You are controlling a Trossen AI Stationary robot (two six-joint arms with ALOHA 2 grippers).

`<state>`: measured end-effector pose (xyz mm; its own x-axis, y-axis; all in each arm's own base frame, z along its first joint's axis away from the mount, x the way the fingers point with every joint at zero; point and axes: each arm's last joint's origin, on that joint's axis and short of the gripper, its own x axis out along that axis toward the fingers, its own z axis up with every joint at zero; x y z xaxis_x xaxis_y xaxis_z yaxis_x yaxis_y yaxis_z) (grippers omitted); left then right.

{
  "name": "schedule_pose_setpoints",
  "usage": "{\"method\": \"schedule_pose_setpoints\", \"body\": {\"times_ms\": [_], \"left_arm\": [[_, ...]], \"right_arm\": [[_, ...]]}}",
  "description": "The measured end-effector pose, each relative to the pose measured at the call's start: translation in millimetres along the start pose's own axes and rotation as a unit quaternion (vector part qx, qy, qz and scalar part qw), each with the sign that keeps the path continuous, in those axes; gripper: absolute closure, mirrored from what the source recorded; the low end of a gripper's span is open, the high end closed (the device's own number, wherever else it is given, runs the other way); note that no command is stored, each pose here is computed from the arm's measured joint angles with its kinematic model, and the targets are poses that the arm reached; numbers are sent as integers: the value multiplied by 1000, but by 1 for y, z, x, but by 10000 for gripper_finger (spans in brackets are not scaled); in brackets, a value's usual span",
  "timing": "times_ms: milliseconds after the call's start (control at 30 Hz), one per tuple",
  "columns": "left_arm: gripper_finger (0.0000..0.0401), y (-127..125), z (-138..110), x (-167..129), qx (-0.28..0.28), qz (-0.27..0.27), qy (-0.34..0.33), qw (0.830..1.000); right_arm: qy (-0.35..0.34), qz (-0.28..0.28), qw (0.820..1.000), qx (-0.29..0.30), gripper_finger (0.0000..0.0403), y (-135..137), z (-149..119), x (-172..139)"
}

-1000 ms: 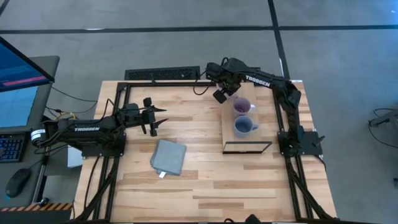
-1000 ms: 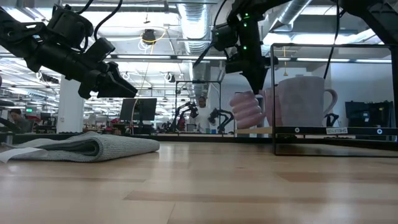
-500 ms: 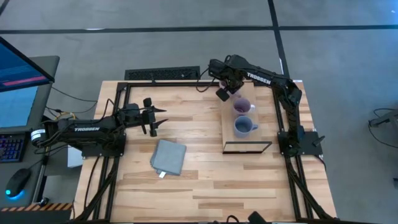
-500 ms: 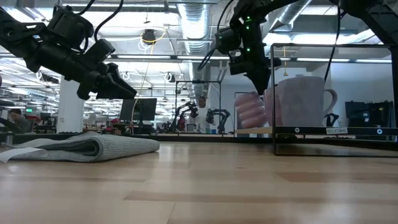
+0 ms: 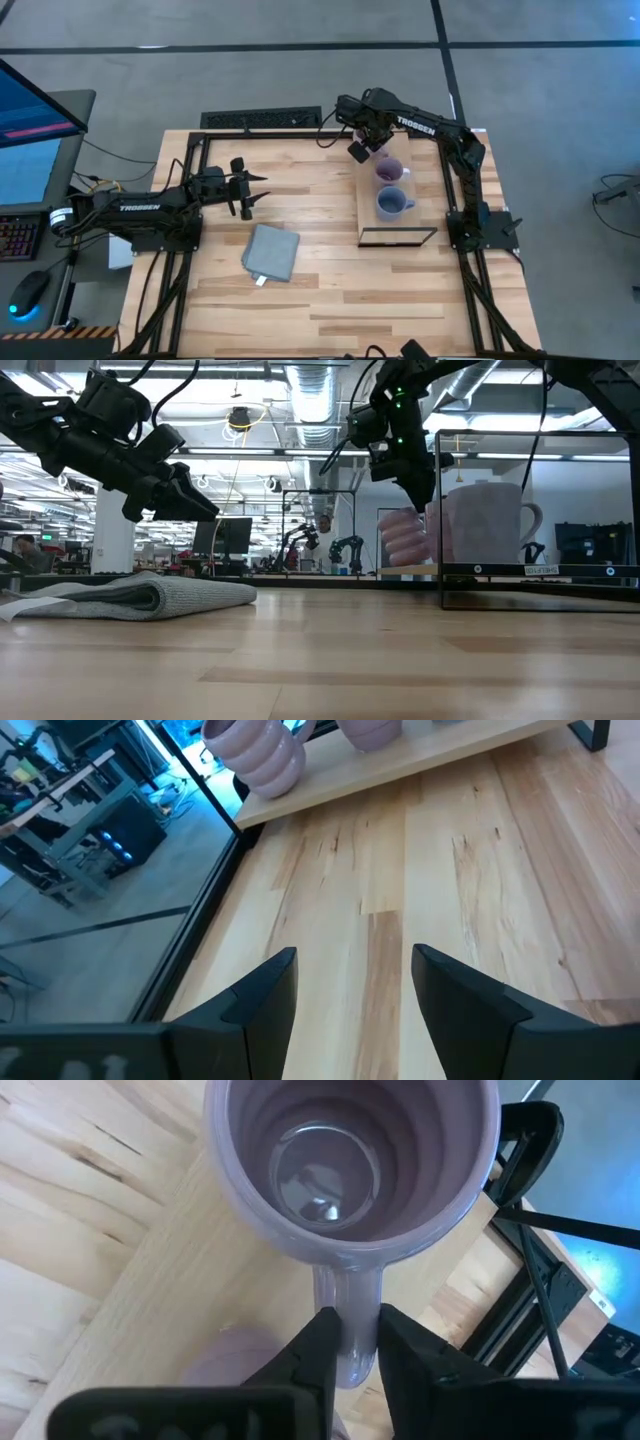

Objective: Stack small to large cups/mugs on shelf
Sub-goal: Put the purple mug on the shelf

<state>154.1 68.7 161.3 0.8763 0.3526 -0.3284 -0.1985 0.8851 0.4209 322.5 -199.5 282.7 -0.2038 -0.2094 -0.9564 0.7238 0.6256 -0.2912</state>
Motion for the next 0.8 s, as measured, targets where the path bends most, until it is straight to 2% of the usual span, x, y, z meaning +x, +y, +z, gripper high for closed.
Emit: {"method": "schedule_pose_setpoints", "body": {"times_ms": [800], "left_arm": [[211,0,-1,0,-9,-1,3,1000]], "right_arm": [[9,-3,1000,-4,315,-1,-2,0]]}}
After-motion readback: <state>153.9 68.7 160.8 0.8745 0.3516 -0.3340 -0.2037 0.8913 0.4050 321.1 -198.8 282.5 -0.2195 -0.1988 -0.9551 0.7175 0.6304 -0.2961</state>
